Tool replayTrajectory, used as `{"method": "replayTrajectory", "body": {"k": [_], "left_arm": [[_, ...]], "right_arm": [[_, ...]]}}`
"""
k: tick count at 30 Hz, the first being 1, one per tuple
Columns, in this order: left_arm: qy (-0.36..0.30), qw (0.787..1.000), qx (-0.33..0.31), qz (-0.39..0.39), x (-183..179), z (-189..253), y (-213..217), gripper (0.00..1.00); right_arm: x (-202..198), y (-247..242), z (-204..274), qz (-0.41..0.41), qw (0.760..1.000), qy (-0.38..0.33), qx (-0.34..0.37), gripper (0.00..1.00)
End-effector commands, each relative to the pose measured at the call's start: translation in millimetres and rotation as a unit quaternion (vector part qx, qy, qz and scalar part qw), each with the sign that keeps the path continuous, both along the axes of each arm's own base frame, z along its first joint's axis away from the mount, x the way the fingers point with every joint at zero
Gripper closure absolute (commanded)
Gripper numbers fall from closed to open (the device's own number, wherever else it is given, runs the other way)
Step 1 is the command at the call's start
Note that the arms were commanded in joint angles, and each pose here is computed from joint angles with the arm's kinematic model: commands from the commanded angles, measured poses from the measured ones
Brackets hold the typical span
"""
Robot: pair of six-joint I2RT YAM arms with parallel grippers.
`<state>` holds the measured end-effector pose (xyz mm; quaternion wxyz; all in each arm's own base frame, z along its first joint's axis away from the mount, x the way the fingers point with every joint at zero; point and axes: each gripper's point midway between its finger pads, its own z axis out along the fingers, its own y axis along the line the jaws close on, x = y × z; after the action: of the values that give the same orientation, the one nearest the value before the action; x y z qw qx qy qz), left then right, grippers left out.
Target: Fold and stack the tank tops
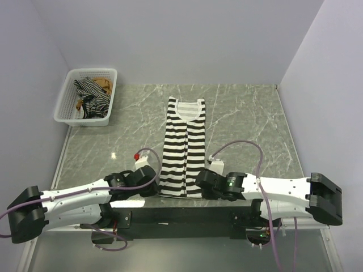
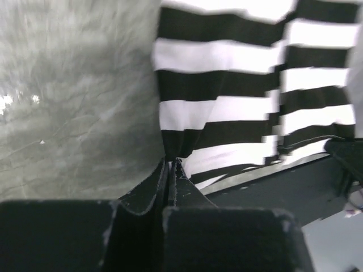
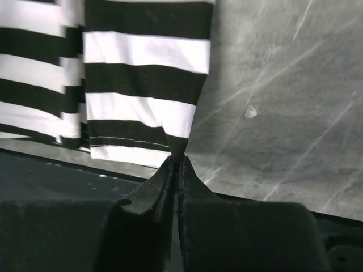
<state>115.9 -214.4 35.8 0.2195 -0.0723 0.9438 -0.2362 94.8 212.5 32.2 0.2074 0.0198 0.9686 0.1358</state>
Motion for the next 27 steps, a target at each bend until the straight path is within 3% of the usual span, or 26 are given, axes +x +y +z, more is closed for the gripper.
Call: {"method": "replayTrajectory", "body": {"k": [1,6,15,27], "left_arm": [[-0.049,0.999,-0.008,0.013,22,41,-9,0.99],[-0.083,0.996,-0.011,0.015,58,75,-30,0.99],[-0.117,0.992,-0.025,0.049,125,96,-42,0.99],[-0.129,0.988,-0.014,0.08,219,99,-47,1.0]], "right_arm": [[25,6,36,-0.015,0.998,-0.056,0.001,0.98],[51,17,54,-0.015,0.996,-0.082,-0.011,0.98],[113,20,70,-0.03,0.993,-0.111,-0.011,0.99],[209,13,84,-0.057,0.989,-0.138,-0.008,1.0]]}}
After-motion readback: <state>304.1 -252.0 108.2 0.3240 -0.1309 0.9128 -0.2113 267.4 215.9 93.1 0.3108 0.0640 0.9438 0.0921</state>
